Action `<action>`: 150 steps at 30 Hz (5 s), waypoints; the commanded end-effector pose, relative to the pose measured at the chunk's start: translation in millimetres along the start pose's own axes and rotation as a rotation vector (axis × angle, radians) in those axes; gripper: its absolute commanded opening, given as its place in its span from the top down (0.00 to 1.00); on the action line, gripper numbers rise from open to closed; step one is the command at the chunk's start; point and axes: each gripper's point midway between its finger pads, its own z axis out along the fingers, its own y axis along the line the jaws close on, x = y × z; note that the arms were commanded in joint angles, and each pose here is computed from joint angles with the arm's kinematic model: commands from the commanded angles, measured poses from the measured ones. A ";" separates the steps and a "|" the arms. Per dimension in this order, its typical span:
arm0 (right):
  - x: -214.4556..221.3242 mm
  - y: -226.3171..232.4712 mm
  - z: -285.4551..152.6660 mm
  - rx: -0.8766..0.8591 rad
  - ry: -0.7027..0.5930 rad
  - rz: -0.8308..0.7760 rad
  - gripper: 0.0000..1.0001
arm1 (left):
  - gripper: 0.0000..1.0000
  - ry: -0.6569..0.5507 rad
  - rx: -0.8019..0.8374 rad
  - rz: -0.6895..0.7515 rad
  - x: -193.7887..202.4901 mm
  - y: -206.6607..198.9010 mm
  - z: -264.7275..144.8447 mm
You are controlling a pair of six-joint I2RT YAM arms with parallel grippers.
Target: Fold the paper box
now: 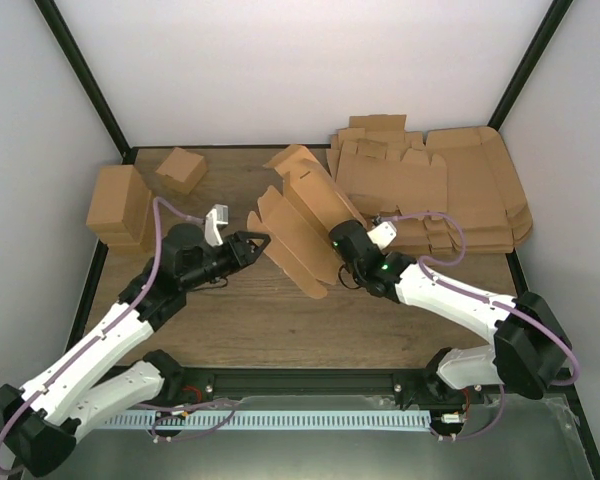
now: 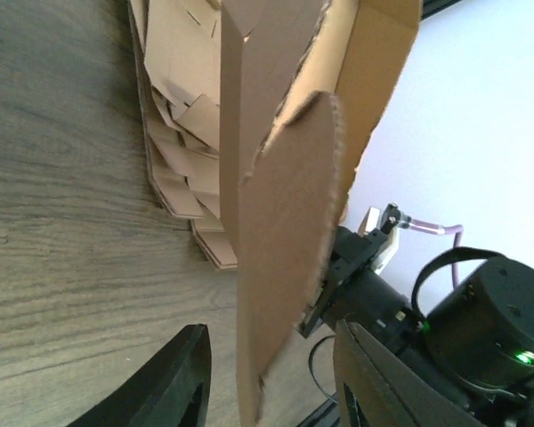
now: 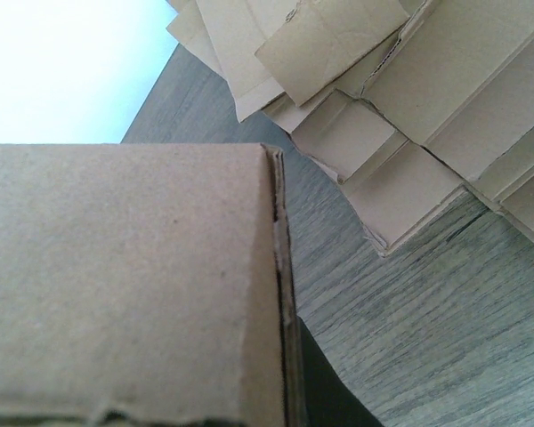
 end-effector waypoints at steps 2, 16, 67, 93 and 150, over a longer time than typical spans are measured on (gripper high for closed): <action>-12.5 2.8 -4.8 -0.018 -0.050 0.043 0.99 | 0.68 -0.039 -0.002 0.003 -7.8 4.6 14.7; 7.0 -3.3 -1.8 -0.052 0.041 -0.014 0.40 | 0.96 -0.124 -0.145 0.160 -26.8 24.6 16.3; -24.0 2.0 -75.2 -0.666 0.344 -0.631 0.20 | 0.96 0.230 -0.253 0.902 69.5 79.2 25.5; -34.6 12.9 -56.7 -0.663 0.281 -0.629 0.19 | 0.96 0.301 -0.188 0.894 85.2 75.4 29.9; -5.0 -9.9 -49.9 -0.692 0.388 -0.749 0.31 | 0.06 0.182 0.039 0.710 40.7 -55.4 -4.7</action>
